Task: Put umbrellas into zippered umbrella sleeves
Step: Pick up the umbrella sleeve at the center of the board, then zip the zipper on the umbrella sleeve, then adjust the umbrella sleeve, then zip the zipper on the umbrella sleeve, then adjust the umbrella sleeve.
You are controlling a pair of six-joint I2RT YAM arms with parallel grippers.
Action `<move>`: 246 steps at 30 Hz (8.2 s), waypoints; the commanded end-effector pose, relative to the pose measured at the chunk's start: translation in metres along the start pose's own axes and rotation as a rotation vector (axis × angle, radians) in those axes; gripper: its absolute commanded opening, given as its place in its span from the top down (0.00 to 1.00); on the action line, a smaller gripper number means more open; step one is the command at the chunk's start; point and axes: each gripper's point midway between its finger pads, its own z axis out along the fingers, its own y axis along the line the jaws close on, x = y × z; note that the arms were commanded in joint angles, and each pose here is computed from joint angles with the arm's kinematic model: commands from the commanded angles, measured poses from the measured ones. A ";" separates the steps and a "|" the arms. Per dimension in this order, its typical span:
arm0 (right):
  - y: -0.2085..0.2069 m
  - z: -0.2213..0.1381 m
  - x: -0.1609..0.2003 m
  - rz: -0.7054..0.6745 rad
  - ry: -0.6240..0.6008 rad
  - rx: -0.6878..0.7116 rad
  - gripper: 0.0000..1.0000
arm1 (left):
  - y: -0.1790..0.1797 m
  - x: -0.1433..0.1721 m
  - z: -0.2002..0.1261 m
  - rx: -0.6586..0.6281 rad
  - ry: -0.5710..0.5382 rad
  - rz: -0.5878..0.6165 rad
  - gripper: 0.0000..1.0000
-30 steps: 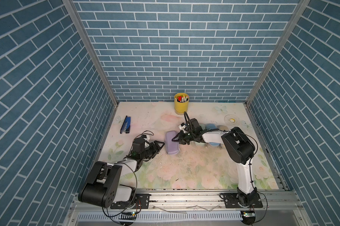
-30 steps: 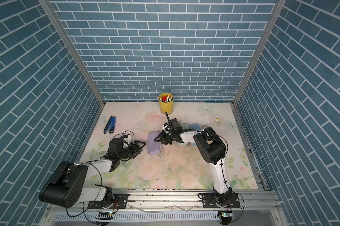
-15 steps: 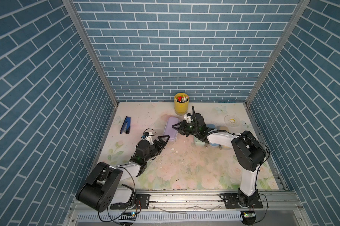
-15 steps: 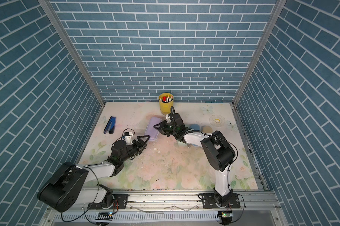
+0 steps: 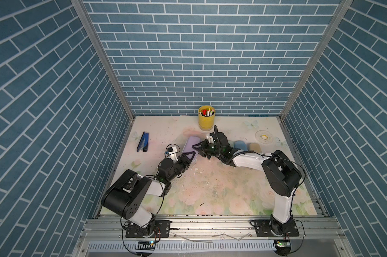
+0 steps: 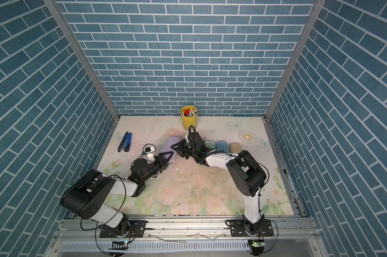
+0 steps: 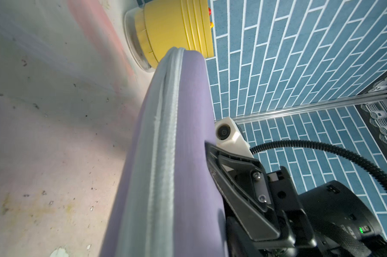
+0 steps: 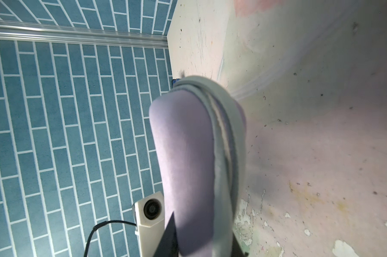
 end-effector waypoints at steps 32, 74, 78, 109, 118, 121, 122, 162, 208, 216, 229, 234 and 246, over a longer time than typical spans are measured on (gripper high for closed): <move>-0.006 -0.043 0.035 -1.245 -0.030 0.245 0.63 | -0.057 0.001 -0.024 0.061 0.130 0.031 0.73; 0.001 -0.077 -0.052 -1.417 -0.083 0.384 0.93 | -0.070 0.026 -0.055 0.002 0.447 0.116 0.83; -0.023 -0.111 -0.057 -1.144 -0.006 0.415 0.48 | -0.075 0.016 -0.054 0.015 0.440 0.175 0.82; 0.058 -0.072 -0.004 -0.432 0.462 -0.278 0.76 | -0.093 -0.033 -0.037 0.064 0.296 0.226 0.31; 0.063 -0.056 -0.091 -0.079 -0.074 -0.263 0.92 | -0.053 -0.063 -0.078 -0.105 -0.207 0.111 0.10; 0.056 -0.055 -0.096 0.040 -0.203 -0.276 0.95 | -0.045 -0.047 -0.069 -0.109 -0.204 0.101 0.09; 0.055 -0.055 -0.093 0.055 -0.231 -0.269 0.95 | -0.044 -0.044 -0.065 -0.099 -0.201 0.094 0.09; -0.010 -0.086 0.040 -1.085 -0.079 0.370 0.58 | -0.054 -0.070 0.001 0.075 -0.153 -0.028 0.64; 0.027 -0.073 -0.044 -1.465 -0.079 0.299 1.00 | -0.067 0.013 0.000 0.122 0.541 0.035 1.00; -0.019 -0.101 -0.027 -1.157 0.150 0.360 0.61 | -0.079 -0.006 -0.003 0.186 0.502 0.077 0.99; 0.059 -0.074 -0.011 -0.632 0.367 -0.139 0.34 | -0.086 0.025 0.000 0.180 0.574 0.189 0.95; 0.060 -0.059 0.002 -0.602 0.471 -0.199 0.34 | -0.095 0.034 -0.005 0.204 0.600 0.230 0.94; 0.073 -0.058 0.030 -0.591 0.593 -0.292 0.61 | -0.125 0.041 -0.010 0.293 0.641 0.291 0.80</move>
